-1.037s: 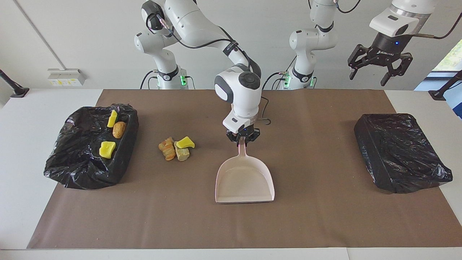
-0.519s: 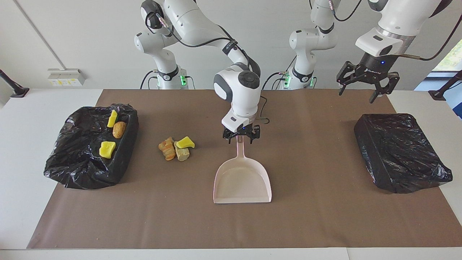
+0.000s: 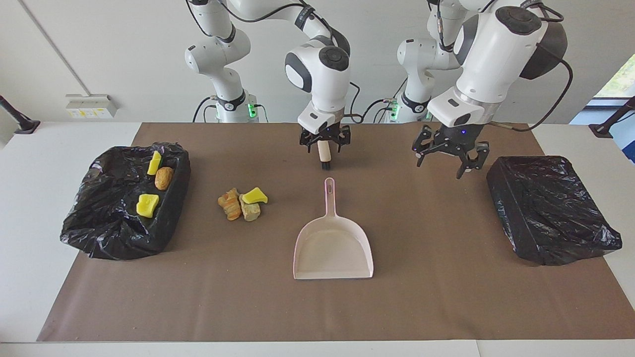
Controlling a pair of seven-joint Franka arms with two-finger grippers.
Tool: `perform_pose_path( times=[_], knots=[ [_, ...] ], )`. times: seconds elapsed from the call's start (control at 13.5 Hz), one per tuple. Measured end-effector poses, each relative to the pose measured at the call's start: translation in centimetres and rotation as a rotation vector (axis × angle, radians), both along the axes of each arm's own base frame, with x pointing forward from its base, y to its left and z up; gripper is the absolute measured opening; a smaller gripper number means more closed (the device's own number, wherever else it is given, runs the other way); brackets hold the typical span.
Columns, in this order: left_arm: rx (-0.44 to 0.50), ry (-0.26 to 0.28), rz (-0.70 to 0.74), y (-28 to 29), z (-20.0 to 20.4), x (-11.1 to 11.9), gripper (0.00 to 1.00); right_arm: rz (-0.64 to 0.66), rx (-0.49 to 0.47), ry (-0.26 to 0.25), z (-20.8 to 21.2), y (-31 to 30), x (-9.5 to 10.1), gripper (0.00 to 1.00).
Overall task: Sweep and dump trash in bin
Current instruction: 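Grasp the dustpan handle with the left gripper while the right gripper withdraws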
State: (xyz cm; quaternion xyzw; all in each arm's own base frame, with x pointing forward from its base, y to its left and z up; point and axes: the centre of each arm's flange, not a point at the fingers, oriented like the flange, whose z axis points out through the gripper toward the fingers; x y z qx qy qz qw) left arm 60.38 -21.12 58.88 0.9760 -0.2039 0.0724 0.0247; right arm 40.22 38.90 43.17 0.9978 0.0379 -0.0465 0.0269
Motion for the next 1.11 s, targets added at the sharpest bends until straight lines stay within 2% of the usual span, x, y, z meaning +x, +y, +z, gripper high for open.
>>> perform_pose_path(
  times=[0.15, 0.37, 0.59, 0.67, 0.96, 1.04, 1.11],
  knots=[
    [0.01, -0.007, 0.035, -2.2, -0.9, 0.9, 1.0, 0.009, 0.042, 0.078, -1.7, 0.2, -5.5, 1.0],
    [0.02, 0.002, 0.039, -5.3, -3.0, 1.4, 1.0, 0.04, 0.057, 0.1, -5.6, -1.4, -11.9, 1.0],
    [0.026, -0.019, 0.129, -13.1, -7.6, 0.3, 1.0, 0.096, 0.035, 0.102, -9.3, -1.2, -16.6, 1.0],
    [0.02, -0.017, 0.151, -15.3, -9.2, -0.2, 1.0, 0.103, 0.029, 0.104, -9.8, -1.2, -17.3, 1.0],
    [-0.023, -0.024, 0.209, -19.5, -13.2, -1.3, 1.0, 0.094, 0.031, 0.099, -10.0, -1.1, -17.5, 1.0],
    [-0.024, -0.018, 0.222, -19.7, -14.6, -1.6, 1.0, 0.089, 0.03, 0.099, -10.0, -1.2, -17.5, 0.91],
    [-0.024, -0.01, 0.23, -20.1, -16.3, -2.1, 1.0, 0.085, 0.029, 0.1, -10.0, -1.2, -17.4, 0.74]
  ],
)
